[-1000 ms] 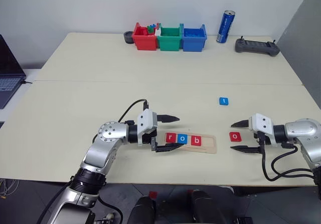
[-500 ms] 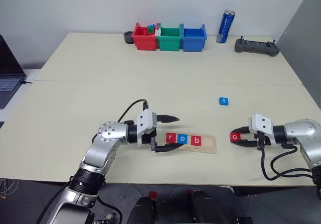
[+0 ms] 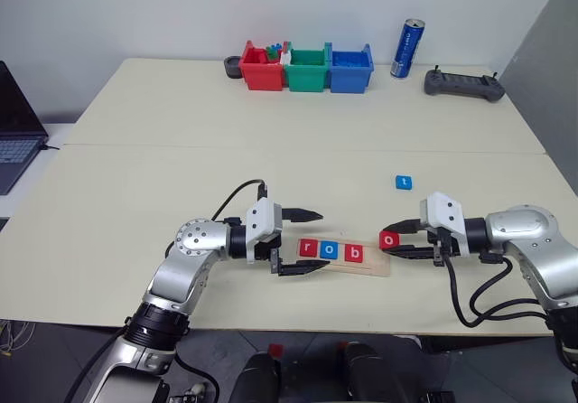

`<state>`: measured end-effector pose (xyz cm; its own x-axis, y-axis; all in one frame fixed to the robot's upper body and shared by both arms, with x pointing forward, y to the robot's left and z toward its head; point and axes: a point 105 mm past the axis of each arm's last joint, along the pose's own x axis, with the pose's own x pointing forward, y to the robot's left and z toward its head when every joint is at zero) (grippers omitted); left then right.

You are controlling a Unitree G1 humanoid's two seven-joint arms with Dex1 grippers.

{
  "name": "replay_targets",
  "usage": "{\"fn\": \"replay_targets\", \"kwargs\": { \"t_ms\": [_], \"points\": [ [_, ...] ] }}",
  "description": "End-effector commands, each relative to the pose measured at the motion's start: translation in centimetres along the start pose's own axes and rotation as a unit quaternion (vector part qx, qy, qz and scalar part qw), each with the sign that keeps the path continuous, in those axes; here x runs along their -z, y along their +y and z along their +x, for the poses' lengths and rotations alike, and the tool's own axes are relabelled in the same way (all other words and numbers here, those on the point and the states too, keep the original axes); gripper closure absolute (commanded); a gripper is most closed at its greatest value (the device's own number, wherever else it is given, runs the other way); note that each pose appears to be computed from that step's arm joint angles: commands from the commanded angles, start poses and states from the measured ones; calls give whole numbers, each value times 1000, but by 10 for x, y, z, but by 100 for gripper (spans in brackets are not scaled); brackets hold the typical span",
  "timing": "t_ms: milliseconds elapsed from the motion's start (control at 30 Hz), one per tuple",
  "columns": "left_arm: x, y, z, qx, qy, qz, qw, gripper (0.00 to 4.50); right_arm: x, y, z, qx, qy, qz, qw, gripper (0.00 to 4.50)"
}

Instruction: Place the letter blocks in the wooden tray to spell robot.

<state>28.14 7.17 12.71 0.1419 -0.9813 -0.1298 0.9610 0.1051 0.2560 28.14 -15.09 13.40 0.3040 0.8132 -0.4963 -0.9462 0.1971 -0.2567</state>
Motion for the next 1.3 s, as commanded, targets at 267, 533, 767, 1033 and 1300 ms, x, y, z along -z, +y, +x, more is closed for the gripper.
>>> {"fn": "replay_targets", "kwargs": {
  "t_ms": [267,533,767,1033,1300],
  "points": [
    [-11,1,1,3,-16,20,1000,0,-1,21,20,-21,-1,4,1000,305],
    [-10,-1,1,3,-15,20,1000,0,4,13,26,-7,5,0,1000,305],
    [-9,2,-2,-3,-10,21,1000,0,11,11,25,-3,14,-4,1000,305],
    [-9,1,1,-1,-13,20,1000,0,13,10,26,-2,18,-10,1000,305],
    [-9,3,0,-3,-11,21,1000,0,15,9,27,-3,21,-7,1000,305]
  ]
}}
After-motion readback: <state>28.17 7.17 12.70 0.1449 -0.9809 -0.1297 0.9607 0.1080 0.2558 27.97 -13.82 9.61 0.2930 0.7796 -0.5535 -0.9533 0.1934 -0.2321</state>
